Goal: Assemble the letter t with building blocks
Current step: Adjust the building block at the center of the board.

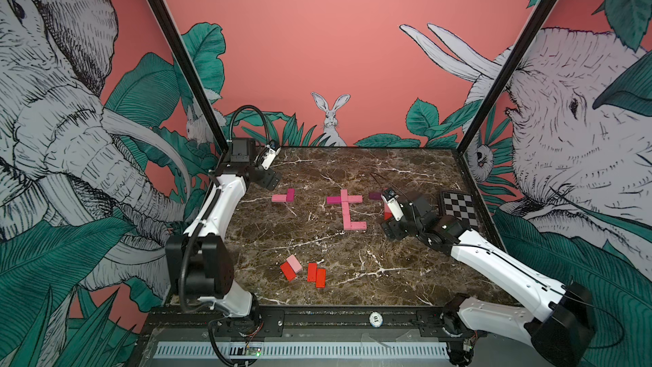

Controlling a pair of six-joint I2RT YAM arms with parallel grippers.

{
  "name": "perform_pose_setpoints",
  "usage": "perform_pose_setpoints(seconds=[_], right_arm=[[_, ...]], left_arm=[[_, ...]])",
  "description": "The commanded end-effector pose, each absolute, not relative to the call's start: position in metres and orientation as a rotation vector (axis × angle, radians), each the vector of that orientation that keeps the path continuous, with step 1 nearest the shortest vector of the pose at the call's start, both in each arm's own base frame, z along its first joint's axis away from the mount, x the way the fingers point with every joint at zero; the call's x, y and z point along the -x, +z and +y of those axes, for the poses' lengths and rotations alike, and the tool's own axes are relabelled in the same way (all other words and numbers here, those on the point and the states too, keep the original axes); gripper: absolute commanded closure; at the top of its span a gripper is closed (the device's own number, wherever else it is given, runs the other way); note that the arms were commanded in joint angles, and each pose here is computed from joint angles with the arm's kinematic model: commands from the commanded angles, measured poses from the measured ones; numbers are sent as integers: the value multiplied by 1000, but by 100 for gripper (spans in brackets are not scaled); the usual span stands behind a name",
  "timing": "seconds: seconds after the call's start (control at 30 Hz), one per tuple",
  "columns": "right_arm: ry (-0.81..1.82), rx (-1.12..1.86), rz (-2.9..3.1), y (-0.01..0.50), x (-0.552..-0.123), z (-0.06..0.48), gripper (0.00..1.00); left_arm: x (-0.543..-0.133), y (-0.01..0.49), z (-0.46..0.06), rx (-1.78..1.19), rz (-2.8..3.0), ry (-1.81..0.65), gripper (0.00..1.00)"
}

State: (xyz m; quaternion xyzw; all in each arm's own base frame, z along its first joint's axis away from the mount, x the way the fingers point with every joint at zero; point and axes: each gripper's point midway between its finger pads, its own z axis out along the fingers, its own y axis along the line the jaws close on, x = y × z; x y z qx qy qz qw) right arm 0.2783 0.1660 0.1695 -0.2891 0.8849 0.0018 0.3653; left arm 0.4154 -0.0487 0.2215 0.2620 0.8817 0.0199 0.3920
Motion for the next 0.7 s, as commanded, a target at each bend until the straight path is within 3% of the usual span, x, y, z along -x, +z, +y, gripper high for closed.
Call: perform_pose_setpoints(seconds=[0.0, 0.23, 0.67], right_arm=[[12, 707, 2252, 177, -283, 166, 8], [-12, 683, 2255, 174, -288, 165, 6], [-47, 656, 2275, 170, -292, 161, 6]], left_arm=[[-390, 244, -71, -415, 2178, -111, 1], [-318, 229, -105, -376, 2303, -249, 1], [-205, 145, -150, -361, 2530, -103, 1]])
